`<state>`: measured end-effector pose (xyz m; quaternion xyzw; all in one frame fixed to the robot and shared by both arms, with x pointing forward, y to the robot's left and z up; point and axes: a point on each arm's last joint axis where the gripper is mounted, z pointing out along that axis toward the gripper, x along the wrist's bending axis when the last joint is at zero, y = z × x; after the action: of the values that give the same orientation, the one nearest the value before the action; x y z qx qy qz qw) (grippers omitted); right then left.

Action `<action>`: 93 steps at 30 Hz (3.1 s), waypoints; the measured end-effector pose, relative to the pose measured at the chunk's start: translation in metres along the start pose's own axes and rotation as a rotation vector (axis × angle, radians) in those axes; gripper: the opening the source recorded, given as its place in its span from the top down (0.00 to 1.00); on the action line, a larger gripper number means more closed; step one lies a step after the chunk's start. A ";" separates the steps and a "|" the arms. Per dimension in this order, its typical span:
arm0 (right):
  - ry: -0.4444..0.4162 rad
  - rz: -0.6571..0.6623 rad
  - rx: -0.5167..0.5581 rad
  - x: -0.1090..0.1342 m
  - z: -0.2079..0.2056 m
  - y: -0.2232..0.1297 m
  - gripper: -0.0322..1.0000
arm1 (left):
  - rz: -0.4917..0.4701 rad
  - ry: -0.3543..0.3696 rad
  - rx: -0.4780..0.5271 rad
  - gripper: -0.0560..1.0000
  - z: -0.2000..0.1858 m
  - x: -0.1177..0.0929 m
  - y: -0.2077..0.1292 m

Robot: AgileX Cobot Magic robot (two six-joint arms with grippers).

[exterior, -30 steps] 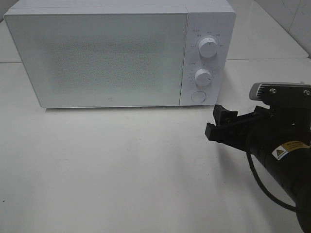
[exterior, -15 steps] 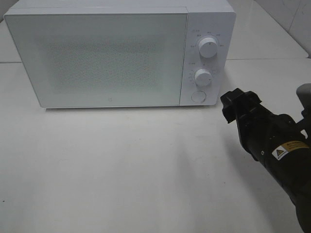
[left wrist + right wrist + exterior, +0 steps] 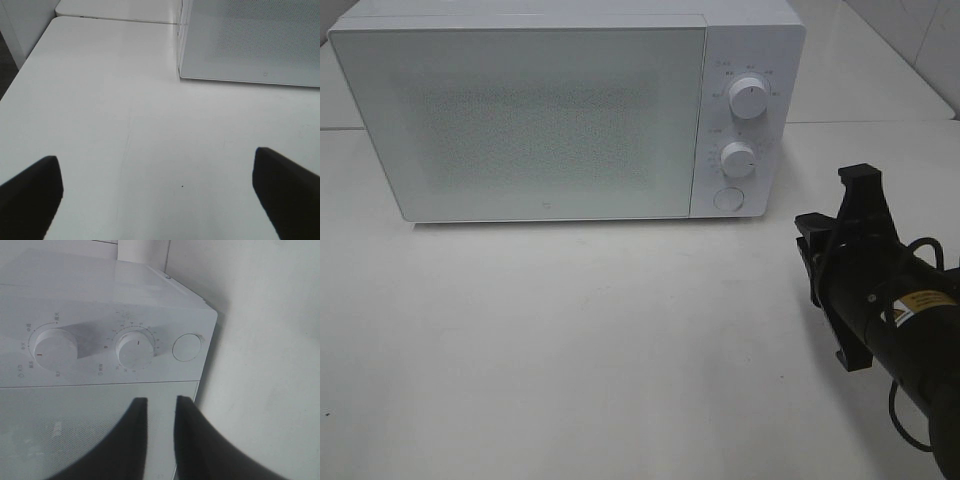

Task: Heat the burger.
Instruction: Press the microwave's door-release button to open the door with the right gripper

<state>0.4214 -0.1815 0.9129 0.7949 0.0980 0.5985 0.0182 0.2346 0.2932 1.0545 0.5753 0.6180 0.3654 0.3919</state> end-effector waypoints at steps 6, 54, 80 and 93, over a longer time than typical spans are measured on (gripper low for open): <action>-0.027 0.034 0.009 -0.002 0.000 -0.001 0.96 | 0.000 0.000 0.000 0.03 0.000 0.000 0.000; -0.162 0.183 0.011 -0.011 0.103 -0.021 0.96 | 0.000 0.000 0.000 0.03 0.000 0.000 0.000; -0.176 0.161 0.047 -0.008 0.154 -0.025 0.96 | 0.000 0.000 0.000 0.03 0.000 0.000 0.000; -0.164 0.168 0.021 -0.008 0.158 -0.016 0.96 | 0.000 0.000 0.000 0.03 0.000 0.000 0.000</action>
<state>0.5681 -0.1528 0.8584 0.8467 0.0355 0.5299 -0.0325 0.2346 0.2932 1.0545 0.5753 0.6180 0.3654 0.3919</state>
